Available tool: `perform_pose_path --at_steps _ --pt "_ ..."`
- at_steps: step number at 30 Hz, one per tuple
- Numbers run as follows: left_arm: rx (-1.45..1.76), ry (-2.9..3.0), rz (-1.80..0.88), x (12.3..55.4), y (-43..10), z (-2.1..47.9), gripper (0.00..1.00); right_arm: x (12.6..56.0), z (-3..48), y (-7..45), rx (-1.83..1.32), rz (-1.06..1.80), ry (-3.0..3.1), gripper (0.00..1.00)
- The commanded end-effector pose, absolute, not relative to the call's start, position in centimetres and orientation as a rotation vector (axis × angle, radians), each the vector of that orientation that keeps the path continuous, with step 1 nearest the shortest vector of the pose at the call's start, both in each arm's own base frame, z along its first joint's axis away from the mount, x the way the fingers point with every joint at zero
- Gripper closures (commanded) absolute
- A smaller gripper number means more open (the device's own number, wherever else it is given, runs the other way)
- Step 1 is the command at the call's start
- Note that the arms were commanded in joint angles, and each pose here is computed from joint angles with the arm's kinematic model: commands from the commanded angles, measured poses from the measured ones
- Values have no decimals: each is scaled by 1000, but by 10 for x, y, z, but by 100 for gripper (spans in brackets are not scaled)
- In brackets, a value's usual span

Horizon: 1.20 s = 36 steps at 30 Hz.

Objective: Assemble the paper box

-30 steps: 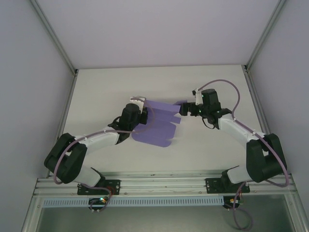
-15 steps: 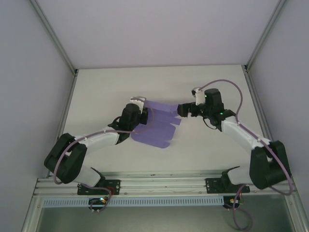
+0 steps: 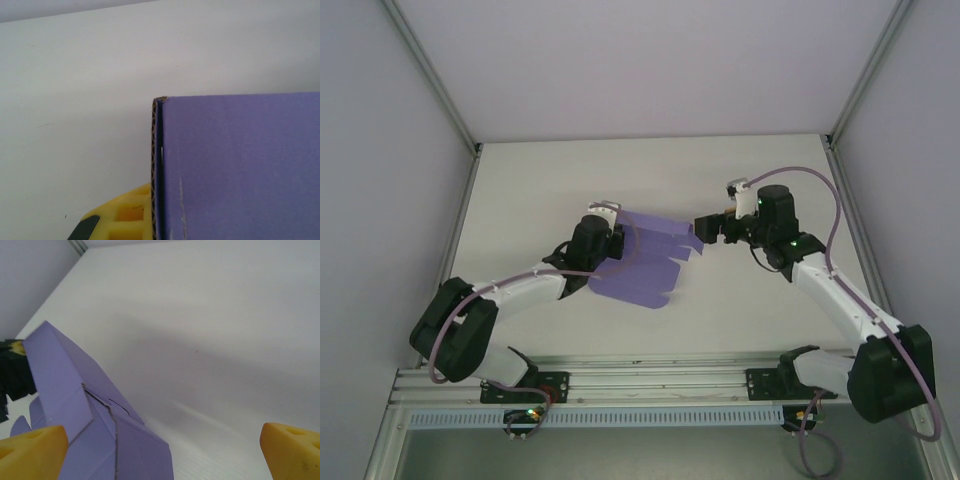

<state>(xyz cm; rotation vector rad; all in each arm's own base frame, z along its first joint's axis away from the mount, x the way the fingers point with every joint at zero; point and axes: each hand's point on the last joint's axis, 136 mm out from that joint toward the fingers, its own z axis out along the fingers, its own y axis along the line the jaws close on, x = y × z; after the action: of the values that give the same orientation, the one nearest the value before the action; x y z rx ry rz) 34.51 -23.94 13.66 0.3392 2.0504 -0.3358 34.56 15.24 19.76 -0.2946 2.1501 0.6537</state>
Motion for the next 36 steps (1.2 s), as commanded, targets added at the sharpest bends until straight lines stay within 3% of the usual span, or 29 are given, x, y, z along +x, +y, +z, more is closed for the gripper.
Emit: perform_pose_path --at_steps 1,9,16,20,31,36 --pt "317 2012 -364 344 -241 156 100 343 182 168 -358 699 2197 0" --pt "333 2010 -391 341 -247 159 100 358 140 203 -418 709 2290 0" --pt "361 2016 -370 337 -252 156 100 387 148 223 -318 656 2215 0" --pt "342 2021 -347 338 -251 156 100 393 157 213 -188 603 2181 1" --pt "287 2022 -284 341 -235 165 100 336 132 157 -269 312 2368 0" --pt "317 2014 -308 338 -237 170 100 330 123 129 -205 260 2417 0"
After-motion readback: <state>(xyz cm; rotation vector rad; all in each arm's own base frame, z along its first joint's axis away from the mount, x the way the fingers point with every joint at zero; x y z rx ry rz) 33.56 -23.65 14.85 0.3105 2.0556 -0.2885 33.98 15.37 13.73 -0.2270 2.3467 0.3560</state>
